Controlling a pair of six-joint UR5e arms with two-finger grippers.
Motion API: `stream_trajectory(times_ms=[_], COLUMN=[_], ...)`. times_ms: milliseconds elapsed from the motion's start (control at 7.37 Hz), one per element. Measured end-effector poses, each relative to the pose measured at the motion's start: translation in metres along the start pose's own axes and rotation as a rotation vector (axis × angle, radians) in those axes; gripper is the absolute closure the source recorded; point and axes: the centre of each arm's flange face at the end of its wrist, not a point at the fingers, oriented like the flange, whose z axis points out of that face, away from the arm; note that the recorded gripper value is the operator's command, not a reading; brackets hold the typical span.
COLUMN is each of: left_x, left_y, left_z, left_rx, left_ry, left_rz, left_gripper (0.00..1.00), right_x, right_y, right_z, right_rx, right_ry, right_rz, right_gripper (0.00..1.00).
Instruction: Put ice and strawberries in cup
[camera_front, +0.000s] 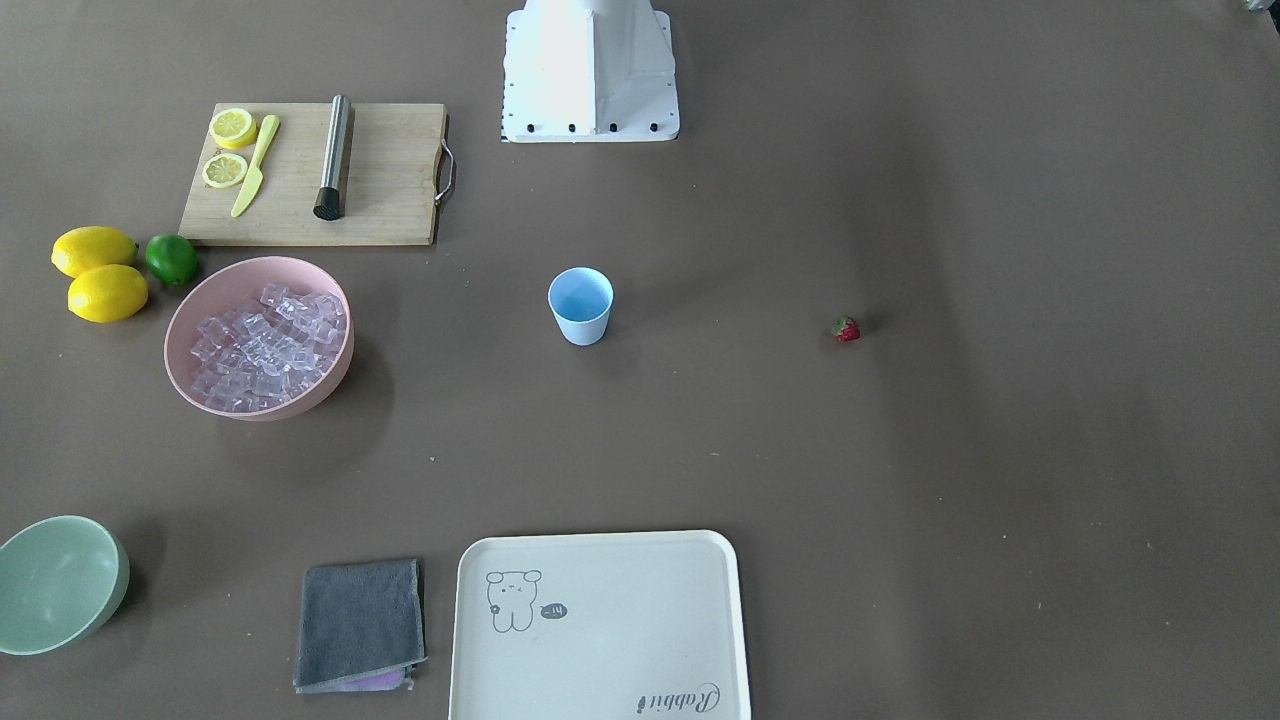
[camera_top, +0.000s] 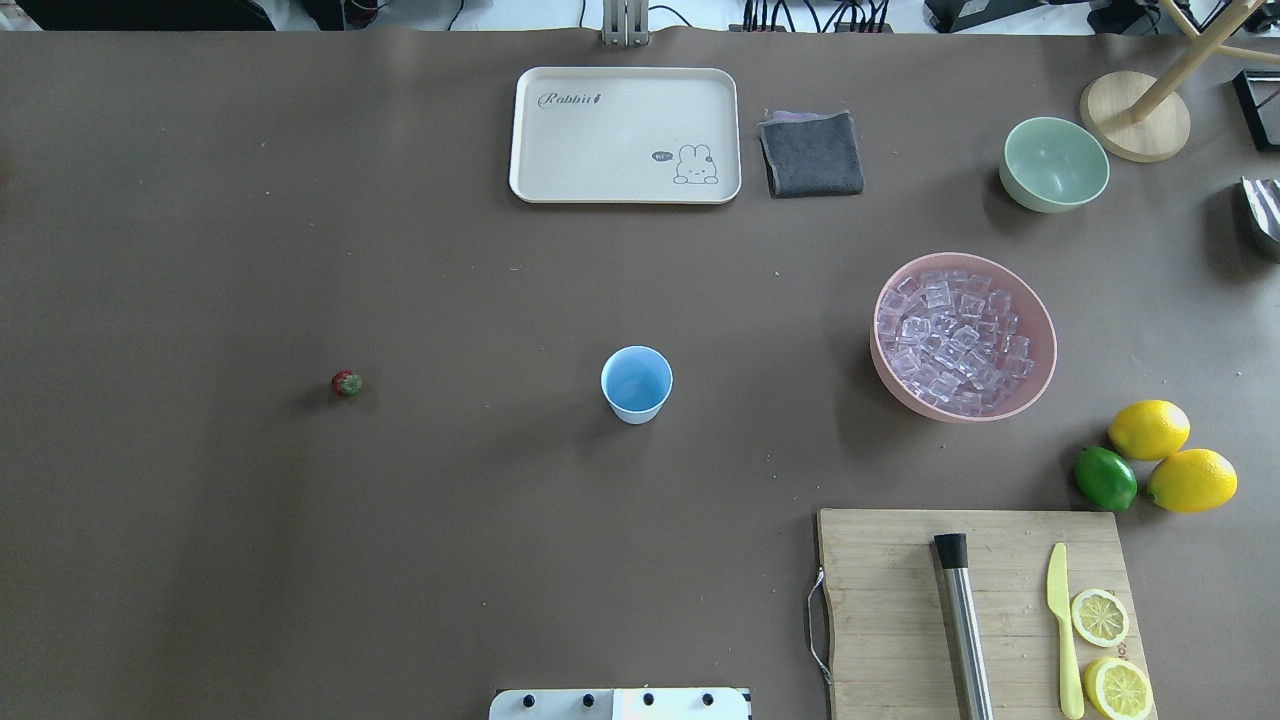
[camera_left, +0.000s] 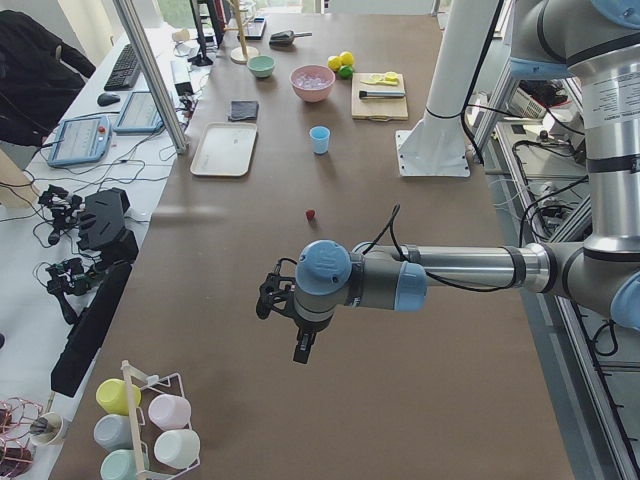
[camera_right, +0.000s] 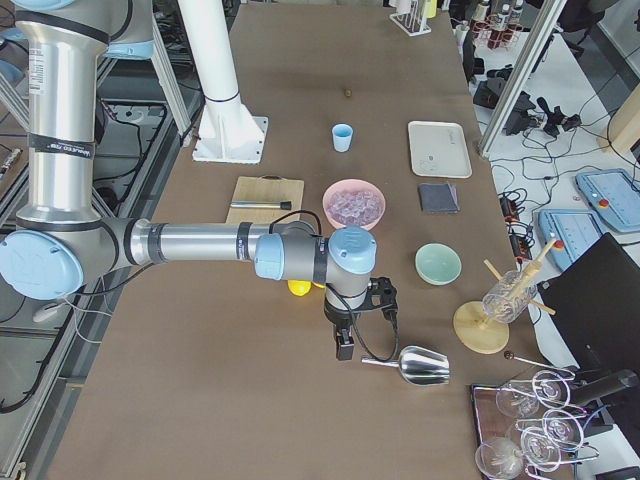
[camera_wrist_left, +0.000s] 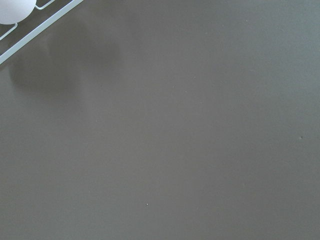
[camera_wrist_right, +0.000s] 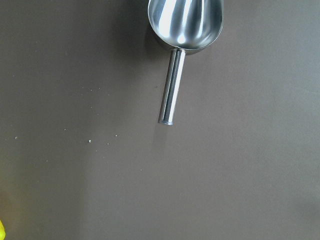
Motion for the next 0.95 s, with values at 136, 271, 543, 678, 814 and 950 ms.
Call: stream_trajectory(times_ms=[136,271,543,678,814,950], left_x=[-0.0006,-0.0004,0.0001,-0.0007,-0.0009,-0.0007], left_y=[-0.0006,-0.0015,-0.0023,-0.0029,-0.0022,-0.0016], left_z=[-0.0005,-0.0008,-0.0017,-0.0012,-0.0009,-0.0009], left_rx=[0.001,0.002,0.006,0.005,0.004,0.004], left_ry=[0.000,0.001,0.002,0.000,-0.001,0.000], left_rz=[-0.003,-0.005,-0.002,-0.004,-0.003,-0.001], left_gripper=[0.02,0.02,0.02,0.02,0.02,0.02], right_x=[0.0004,0.0004,0.0006,0.0005,0.0004,0.0001], right_y=[0.0009,0.0014,0.0022,0.0027,0.0029,0.0029], right_z=[0.0008,0.0009,0.0014,0.0014,0.0013,0.0009], right_rx=[-0.002,-0.002,-0.003,-0.003,-0.002,-0.001], right_ry=[-0.001,-0.001,-0.001,-0.001,-0.001,-0.001], right_rz=[0.001,0.001,0.003,0.003,0.003,0.002], right_gripper=[0.00,0.00,0.00,0.00,0.00,0.00])
